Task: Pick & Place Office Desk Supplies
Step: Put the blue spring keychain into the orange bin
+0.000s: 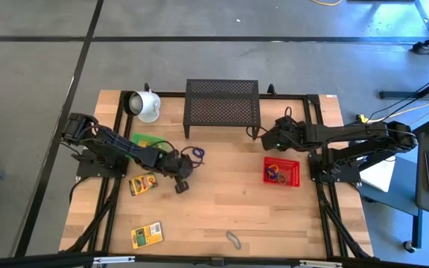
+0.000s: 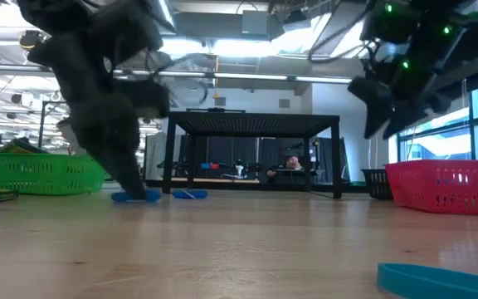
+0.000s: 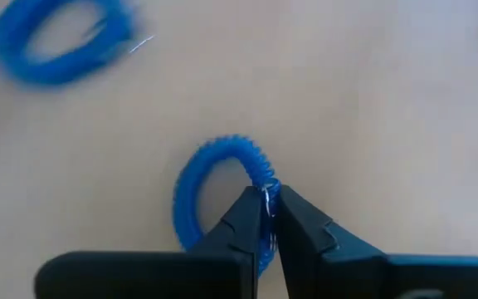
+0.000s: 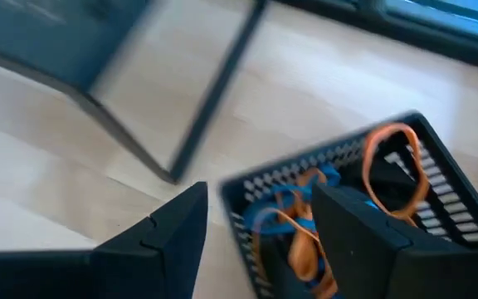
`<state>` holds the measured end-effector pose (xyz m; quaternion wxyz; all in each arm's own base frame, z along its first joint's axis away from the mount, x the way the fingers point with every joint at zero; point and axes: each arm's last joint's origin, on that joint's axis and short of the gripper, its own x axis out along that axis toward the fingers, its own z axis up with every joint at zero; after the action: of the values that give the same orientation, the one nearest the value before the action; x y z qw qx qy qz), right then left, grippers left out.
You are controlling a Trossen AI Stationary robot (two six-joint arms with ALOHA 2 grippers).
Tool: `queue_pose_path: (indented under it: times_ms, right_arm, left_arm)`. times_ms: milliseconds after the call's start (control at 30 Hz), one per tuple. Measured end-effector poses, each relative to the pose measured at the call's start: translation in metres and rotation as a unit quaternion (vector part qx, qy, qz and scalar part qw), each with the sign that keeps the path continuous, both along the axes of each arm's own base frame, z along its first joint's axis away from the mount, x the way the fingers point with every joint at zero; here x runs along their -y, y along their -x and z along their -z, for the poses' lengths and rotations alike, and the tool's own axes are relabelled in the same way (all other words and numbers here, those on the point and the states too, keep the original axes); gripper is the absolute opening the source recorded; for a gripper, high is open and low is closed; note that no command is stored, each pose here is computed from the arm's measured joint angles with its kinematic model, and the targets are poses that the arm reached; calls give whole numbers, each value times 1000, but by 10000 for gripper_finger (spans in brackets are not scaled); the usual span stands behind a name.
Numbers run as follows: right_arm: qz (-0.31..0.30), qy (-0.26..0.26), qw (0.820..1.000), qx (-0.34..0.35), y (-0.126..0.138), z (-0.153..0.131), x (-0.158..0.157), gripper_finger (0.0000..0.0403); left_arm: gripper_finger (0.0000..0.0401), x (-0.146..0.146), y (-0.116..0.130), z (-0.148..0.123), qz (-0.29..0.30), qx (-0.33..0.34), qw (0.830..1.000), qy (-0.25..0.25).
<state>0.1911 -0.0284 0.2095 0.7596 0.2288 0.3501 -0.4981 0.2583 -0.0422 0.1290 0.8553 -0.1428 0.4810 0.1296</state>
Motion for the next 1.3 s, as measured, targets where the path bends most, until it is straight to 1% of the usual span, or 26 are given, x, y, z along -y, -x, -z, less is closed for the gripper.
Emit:
queue_pose_path:
  times_ms: [67, 133, 233, 300, 367, 467, 567, 667, 733, 800, 900, 967, 1033, 1100, 1167, 1300]
  right_arm:
    - [-14, 5, 1000, 12, -5, -10, -2, 215]
    - [-32, 10, 999, 32, -11, -22, -6, 215]
    - [-63, 22, 995, 75, -22, -42, -13, 215]
    - [-88, 39, 989, 113, -30, -53, -21, 215]
    - [-120, 56, 979, 157, -38, -62, -30, 215]
    - [-176, 81, 958, 213, -51, -72, -46, 215]
    - [-240, 110, 935, 238, -64, -75, -66, 215]
    - [-317, 132, 904, 253, -79, -73, -86, 215]
    - [-384, 139, 875, 259, -90, -68, -99, 215]
    - [-461, 145, 837, 258, -100, -61, -111, 215]
    - [-569, 146, 766, 261, -112, -48, -126, 215]
    - [-620, 146, 722, 269, -120, -39, -135, 215]
    - [-652, 150, 691, 275, -125, -31, -140, 215]
    - [-666, 162, 673, 279, -131, -24, -144, 215]
    - [-671, 179, 664, 276, -134, -19, -145, 215]
    - [-663, 201, 662, 285, -137, -19, -146, 215]
  left_arm:
    - [20, 6, -7, -5, 26, 42, 999, 10]
    - [19, 12, -14, -11, 53, 95, 994, 13]
    - [19, 25, -24, -24, 102, 182, 978, 19]
    - [19, 34, -28, -34, 132, 239, 962, 16]
    - [19, 42, -32, -43, 159, 294, 943, 10]
    - [19, 55, -33, -57, 193, 362, 912, 5]
    - [22, 66, -32, -68, 215, 417, 883, -4]
    - [24, 74, -30, -77, 230, 460, 857, -12]
    - [24, 78, -28, -83, 236, 488, 840, -16]
    - [24, 81, -27, -89, 240, 514, 823, -21]
    - [23, 84, -26, -96, 242, 546, 802, -33]
    - [23, 85, -25, -100, 244, 559, 791, -41]
    - [23, 85, -24, -100, 246, 563, 788, -46]
    - [23, 85, -24, -100, 246, 563, 787, -47]
    - [23, 85, -24, -100, 246, 563, 788, -47]
    - [24, 85, -25, -100, 249, 561, 787, -54]
